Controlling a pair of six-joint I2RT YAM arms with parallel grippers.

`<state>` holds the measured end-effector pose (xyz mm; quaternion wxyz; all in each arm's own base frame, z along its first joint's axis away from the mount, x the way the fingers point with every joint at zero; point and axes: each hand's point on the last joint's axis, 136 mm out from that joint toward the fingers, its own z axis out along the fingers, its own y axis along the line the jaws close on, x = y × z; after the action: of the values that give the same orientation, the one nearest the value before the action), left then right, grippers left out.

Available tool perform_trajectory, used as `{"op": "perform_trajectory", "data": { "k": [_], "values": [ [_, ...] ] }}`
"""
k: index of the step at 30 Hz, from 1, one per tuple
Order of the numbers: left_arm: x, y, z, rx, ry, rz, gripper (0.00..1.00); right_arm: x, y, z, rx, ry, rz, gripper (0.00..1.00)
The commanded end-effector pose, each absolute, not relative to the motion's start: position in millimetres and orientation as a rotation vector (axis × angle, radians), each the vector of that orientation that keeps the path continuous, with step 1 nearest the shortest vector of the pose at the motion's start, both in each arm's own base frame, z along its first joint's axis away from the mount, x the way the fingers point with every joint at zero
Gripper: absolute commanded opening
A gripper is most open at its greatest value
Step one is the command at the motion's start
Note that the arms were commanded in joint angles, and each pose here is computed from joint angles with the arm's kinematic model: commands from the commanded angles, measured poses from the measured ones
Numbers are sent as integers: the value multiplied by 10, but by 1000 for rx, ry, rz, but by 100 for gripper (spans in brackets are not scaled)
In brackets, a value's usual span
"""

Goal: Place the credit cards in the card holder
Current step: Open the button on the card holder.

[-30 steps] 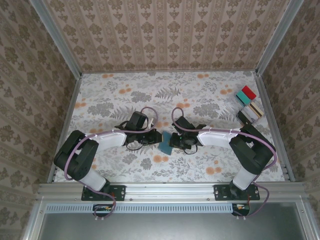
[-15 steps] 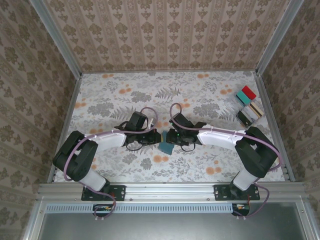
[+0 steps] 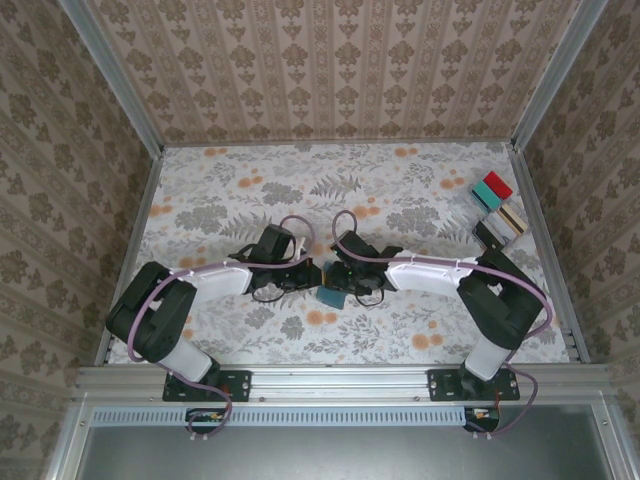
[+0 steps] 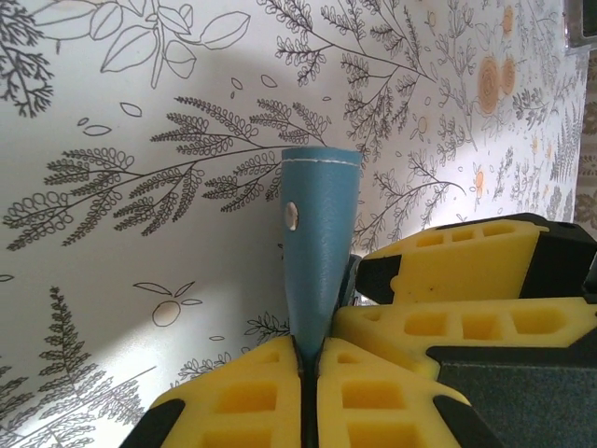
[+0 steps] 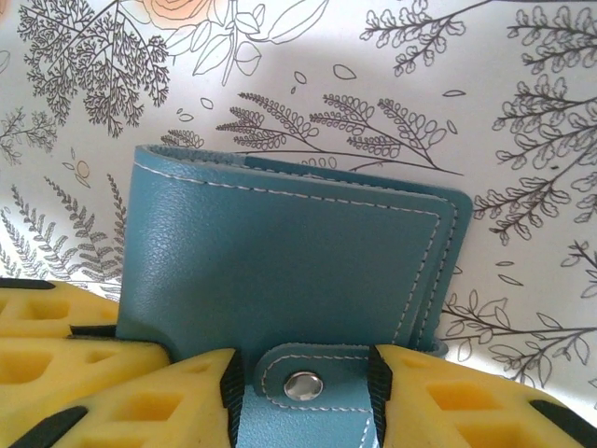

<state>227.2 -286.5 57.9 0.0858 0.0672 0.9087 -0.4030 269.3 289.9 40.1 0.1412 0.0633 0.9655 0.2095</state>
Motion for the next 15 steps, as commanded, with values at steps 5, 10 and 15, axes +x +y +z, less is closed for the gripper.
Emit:
{"op": "perform_trajectory", "data": {
  "k": [5, 10, 15],
  "values": [
    [2263, -2906, 713, 198, 2656, -1253, 6, 2602, 2638, 79, 143, 2883, 205, 32],
    [2274, -2845, 672, 166, 2666, -1213, 3, 2525, 2496, 72, 129, 2877, 78, 20],
    [2269, -2777, 622, 134, 2675, -1190, 2, 2534, 2343, 235, 128, 2828, 25, 12]
  ]
}}
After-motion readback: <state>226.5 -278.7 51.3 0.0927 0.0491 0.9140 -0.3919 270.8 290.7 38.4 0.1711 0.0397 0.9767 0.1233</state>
